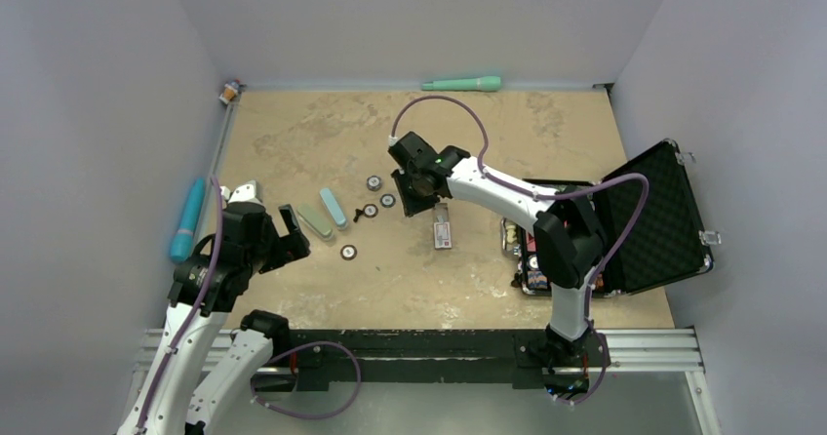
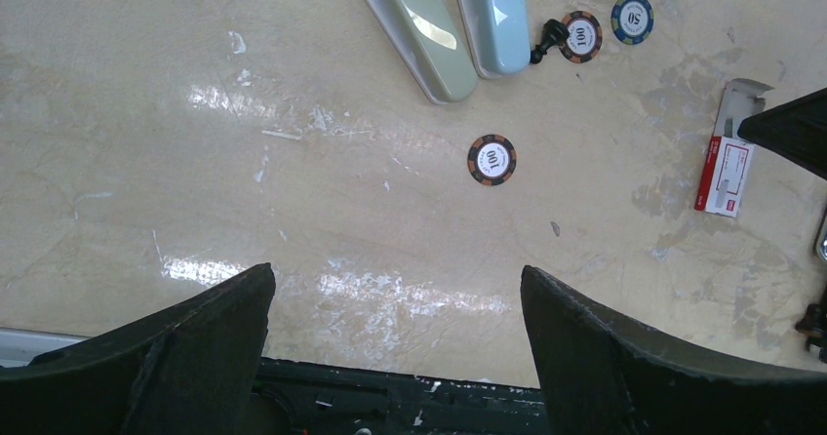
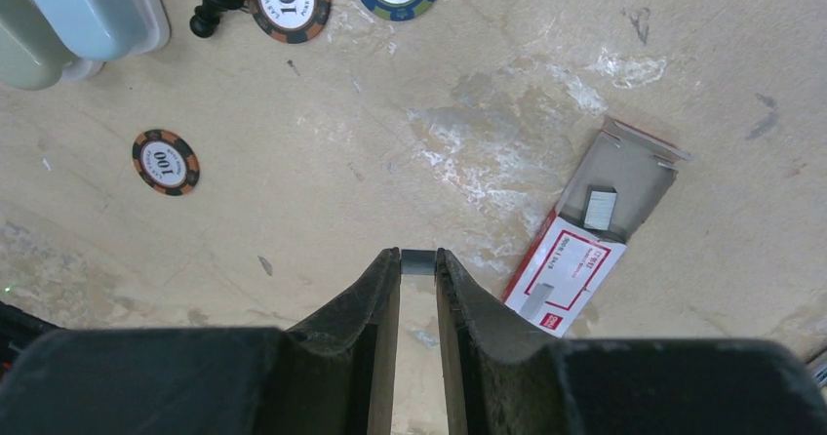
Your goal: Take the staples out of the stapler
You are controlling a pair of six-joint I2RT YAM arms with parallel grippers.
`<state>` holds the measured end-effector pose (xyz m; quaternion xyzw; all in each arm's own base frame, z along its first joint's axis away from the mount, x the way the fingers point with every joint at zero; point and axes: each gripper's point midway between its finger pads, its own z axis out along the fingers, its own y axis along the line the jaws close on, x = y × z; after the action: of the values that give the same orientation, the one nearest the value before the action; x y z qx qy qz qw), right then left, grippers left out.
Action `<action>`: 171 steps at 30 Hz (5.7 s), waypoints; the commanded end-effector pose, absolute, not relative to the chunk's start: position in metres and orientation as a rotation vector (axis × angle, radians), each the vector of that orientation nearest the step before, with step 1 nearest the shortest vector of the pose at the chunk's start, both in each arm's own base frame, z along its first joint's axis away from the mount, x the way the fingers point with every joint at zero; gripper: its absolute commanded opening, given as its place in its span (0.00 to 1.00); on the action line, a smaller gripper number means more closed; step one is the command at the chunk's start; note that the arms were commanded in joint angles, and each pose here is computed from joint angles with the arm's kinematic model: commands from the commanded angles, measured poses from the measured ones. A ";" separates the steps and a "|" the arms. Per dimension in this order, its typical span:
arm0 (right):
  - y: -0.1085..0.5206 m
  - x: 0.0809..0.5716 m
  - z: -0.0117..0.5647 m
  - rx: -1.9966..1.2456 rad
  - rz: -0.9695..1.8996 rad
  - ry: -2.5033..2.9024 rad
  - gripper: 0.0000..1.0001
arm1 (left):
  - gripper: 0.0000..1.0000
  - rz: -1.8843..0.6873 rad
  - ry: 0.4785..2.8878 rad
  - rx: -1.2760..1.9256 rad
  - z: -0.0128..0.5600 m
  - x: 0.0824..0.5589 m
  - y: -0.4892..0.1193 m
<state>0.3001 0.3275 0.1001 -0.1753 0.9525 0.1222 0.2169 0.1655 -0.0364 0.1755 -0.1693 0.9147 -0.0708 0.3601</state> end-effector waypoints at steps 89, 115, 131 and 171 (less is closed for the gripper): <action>0.210 0.307 0.307 0.089 0.519 2.261 0.91 | 0.97 -0.283 2.511 -0.193 0.140 0.284 -0.245; 0.198 0.275 0.330 0.054 0.610 2.195 0.91 | 0.88 -0.261 2.654 -0.019 0.052 0.305 -0.367; 0.200 0.278 0.326 0.014 0.594 2.200 0.90 | 0.71 -0.054 2.689 0.057 0.025 0.305 -0.361; 0.203 0.277 0.331 0.031 0.621 2.192 0.90 | 0.62 -0.157 2.472 1.278 0.048 0.232 -0.290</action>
<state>0.2815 0.2022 0.3128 0.0049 0.8898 0.2211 0.3993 0.2187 -0.2828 0.0259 0.3817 0.9143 -0.0507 0.1259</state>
